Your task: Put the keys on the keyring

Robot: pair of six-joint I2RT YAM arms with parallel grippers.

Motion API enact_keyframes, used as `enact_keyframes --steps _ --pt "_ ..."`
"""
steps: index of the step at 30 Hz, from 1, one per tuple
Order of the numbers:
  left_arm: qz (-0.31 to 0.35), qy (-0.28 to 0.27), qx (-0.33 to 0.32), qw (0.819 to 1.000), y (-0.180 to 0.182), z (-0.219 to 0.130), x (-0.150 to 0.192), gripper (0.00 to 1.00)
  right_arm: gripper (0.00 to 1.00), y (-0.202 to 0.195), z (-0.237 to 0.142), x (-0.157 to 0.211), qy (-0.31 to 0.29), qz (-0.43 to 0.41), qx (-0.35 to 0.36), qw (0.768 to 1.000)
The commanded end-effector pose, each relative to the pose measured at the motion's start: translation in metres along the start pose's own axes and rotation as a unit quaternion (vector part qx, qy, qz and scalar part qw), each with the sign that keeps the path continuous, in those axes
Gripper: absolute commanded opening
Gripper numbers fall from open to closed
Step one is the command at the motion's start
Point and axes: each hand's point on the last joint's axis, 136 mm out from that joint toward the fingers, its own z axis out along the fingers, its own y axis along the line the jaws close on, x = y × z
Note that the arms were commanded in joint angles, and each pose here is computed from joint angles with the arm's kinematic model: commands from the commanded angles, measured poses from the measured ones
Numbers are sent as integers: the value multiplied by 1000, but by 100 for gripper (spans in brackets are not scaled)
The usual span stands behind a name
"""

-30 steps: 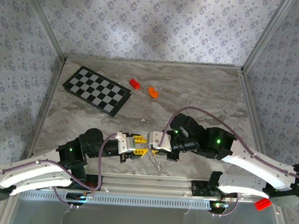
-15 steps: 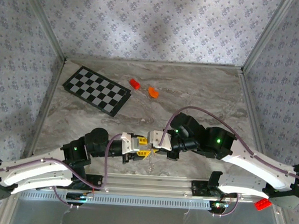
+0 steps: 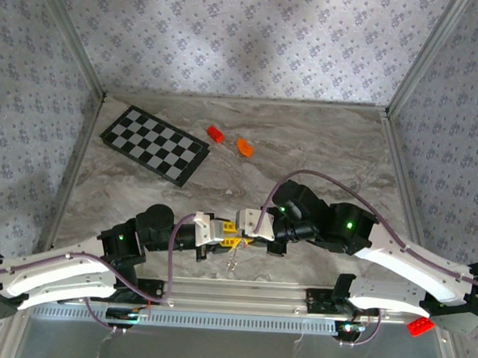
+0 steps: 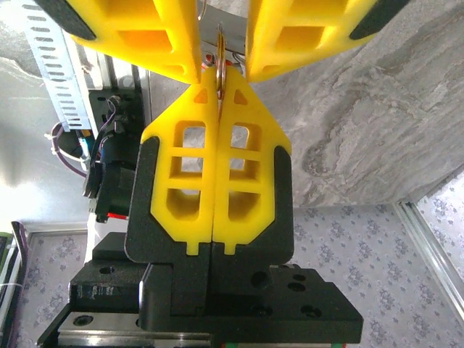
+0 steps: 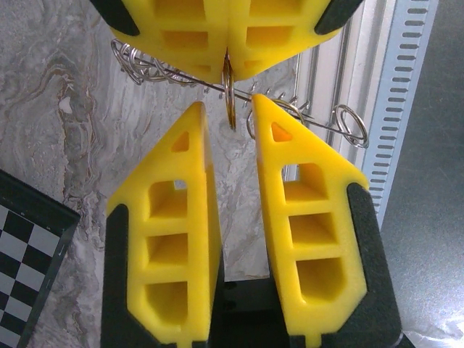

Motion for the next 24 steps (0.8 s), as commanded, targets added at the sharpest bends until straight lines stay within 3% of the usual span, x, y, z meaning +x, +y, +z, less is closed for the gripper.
enact_keyframes --steps 1,11,24 --pt "8 -9 -7 1000 3 1 -7 24 0 -5 -11 -15 -26 -11 10 1000" --pt "13 -21 -6 1000 3 -1 -11 11 0 -1 -12 -17 -32 -11 1 999" --pt "20 -24 -7 999 3 0 -13 14 0 0 -17 -22 -47 -9 -1 999"
